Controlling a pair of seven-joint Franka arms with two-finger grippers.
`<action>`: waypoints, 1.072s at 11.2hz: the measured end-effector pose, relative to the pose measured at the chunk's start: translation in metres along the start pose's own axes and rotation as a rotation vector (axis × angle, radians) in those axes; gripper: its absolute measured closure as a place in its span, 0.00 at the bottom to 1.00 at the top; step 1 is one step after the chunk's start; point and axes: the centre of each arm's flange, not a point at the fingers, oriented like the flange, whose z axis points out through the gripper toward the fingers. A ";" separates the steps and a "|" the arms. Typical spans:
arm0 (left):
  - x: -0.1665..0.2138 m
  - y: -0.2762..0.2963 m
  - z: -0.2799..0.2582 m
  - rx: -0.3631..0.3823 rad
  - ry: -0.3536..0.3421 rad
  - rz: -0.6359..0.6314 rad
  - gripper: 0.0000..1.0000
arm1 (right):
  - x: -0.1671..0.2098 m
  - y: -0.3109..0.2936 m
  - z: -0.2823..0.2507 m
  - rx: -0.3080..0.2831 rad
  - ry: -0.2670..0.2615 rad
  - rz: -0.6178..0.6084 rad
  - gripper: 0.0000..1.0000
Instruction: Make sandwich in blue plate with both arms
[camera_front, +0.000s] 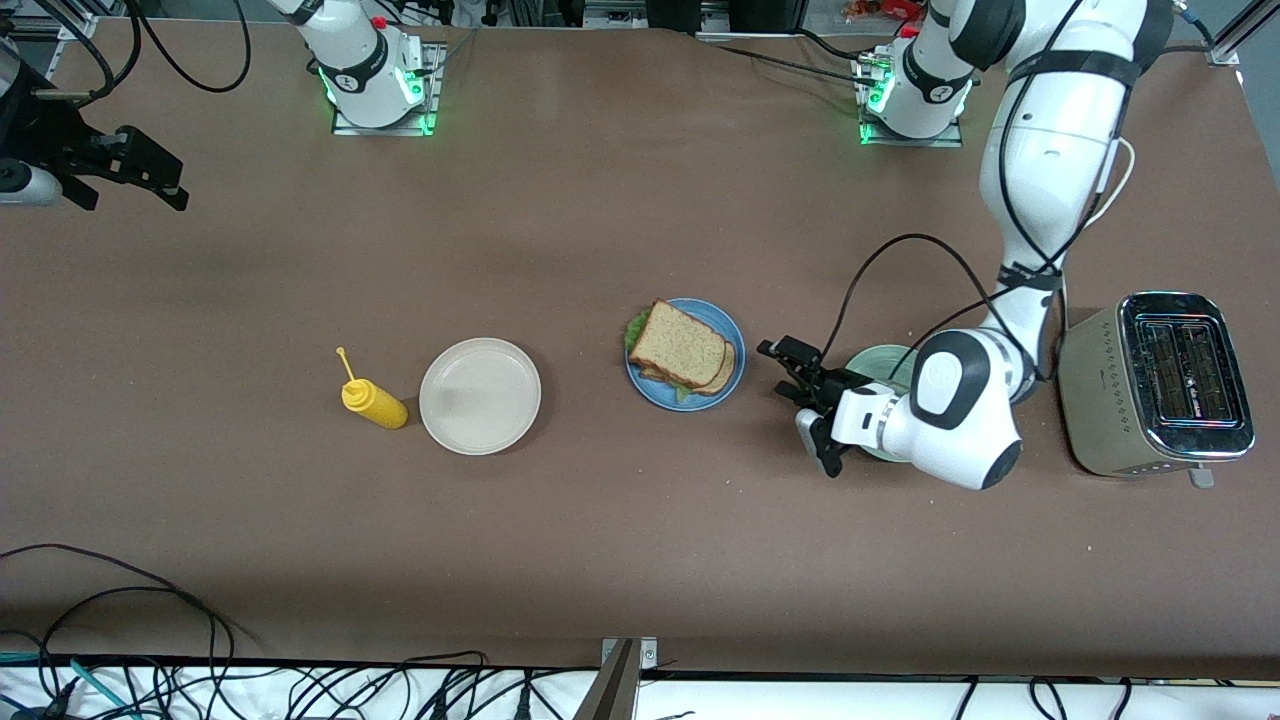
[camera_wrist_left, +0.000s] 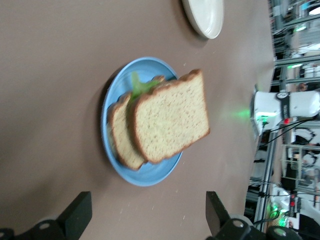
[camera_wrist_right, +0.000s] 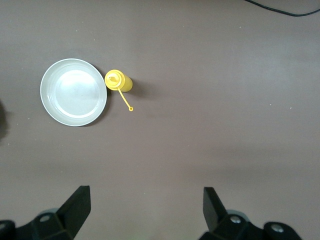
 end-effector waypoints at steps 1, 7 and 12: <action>-0.005 0.009 -0.018 0.048 -0.032 -0.026 0.00 | 0.000 0.000 0.000 0.000 0.000 0.000 0.00; -0.034 0.166 -0.158 0.520 -0.053 -0.310 0.00 | 0.000 0.000 0.000 0.000 -0.005 0.001 0.00; -0.102 0.269 -0.220 0.801 0.107 -0.476 0.00 | 0.000 0.001 0.000 0.001 -0.006 0.002 0.00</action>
